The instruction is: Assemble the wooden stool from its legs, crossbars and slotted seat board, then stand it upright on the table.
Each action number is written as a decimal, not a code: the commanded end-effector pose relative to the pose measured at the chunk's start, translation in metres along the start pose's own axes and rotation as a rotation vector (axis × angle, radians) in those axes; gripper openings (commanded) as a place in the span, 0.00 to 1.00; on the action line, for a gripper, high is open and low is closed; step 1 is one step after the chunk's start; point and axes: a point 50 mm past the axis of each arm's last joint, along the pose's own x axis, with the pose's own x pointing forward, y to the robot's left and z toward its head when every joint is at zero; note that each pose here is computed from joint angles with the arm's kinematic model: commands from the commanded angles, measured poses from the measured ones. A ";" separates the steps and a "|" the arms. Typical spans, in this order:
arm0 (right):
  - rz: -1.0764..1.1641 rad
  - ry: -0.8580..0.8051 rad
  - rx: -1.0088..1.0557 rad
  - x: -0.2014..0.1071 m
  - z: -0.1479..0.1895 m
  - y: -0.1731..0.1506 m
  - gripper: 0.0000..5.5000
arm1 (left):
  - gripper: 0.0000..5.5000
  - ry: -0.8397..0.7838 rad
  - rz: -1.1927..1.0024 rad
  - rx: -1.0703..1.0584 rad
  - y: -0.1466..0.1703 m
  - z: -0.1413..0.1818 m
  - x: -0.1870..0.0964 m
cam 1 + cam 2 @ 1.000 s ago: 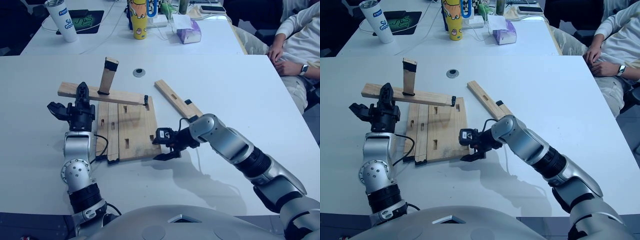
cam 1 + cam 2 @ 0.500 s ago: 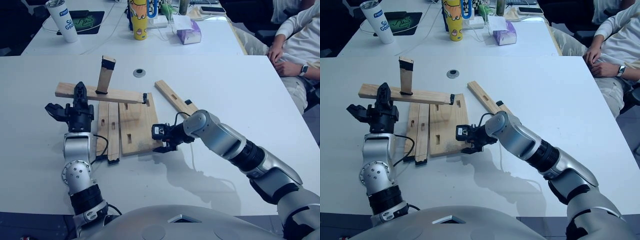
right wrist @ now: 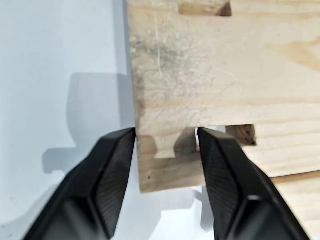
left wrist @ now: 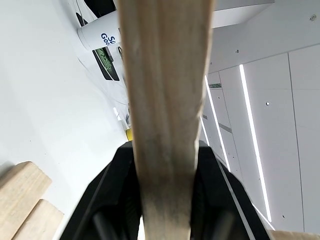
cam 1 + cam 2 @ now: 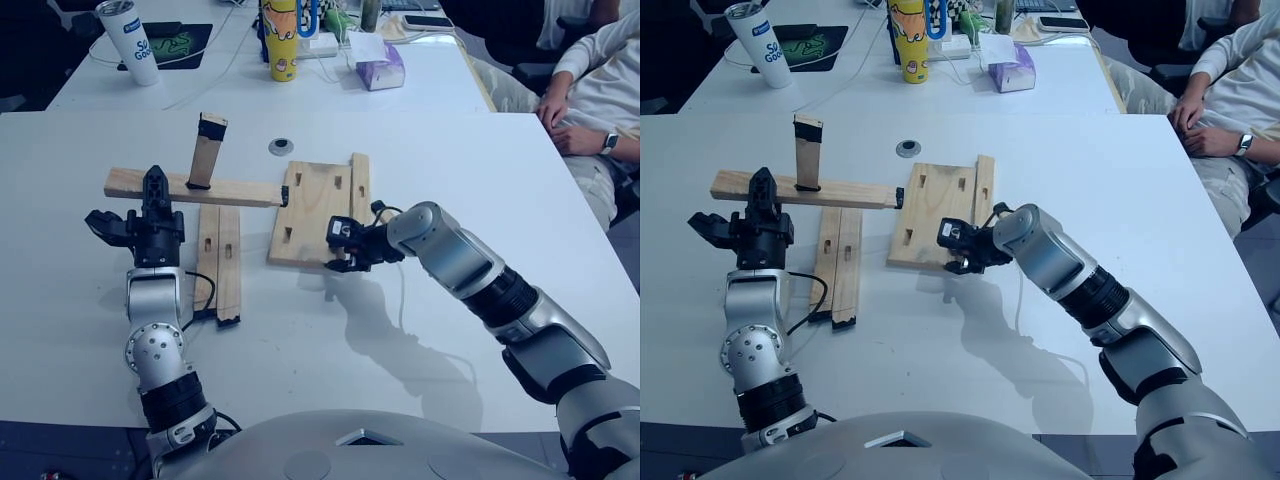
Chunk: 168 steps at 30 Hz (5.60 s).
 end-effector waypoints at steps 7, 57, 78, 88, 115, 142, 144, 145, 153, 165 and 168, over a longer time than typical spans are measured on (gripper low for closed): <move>0.006 0.007 0.082 0.017 -0.020 0.013 0.37 | 0.19 0.049 -0.069 0.149 -0.010 0.007 0.015; -0.183 -0.419 0.334 -0.017 0.008 0.014 0.58 | 0.19 0.295 -0.049 0.677 0.012 -0.028 0.031; -0.298 -0.399 0.385 -0.022 -0.009 0.000 0.58 | 0.19 0.425 -0.127 1.090 -0.011 -0.065 -0.001; -0.320 -0.395 0.394 -0.023 -0.014 -0.003 0.58 | 0.19 0.419 -0.115 1.128 -0.009 -0.064 -0.002; -0.327 -0.409 0.396 -0.023 -0.015 -0.006 0.58 | 0.56 -0.127 -0.454 0.969 -0.119 -0.005 0.019; -0.592 -0.436 0.579 -0.031 -0.043 -0.008 0.58 | 0.56 0.949 0.111 1.062 0.045 0.046 -0.056; -0.600 -0.435 0.590 -0.030 -0.045 -0.006 0.58 | 0.56 0.978 0.094 1.067 0.044 0.047 -0.056; -0.603 -0.434 0.595 -0.029 -0.046 -0.005 0.58 | 0.56 0.984 0.079 1.060 0.043 0.046 -0.056; -0.610 -0.442 0.616 -0.028 -0.046 -0.002 0.58 | 0.56 1.086 0.028 1.098 0.041 0.044 -0.059; -0.603 -0.440 0.617 -0.027 -0.045 0.000 0.58 | 0.56 1.121 0.069 1.193 0.050 0.049 -0.062; -0.601 -0.439 0.616 -0.027 -0.045 0.000 0.58 | 0.56 1.107 0.067 1.211 0.050 0.052 -0.058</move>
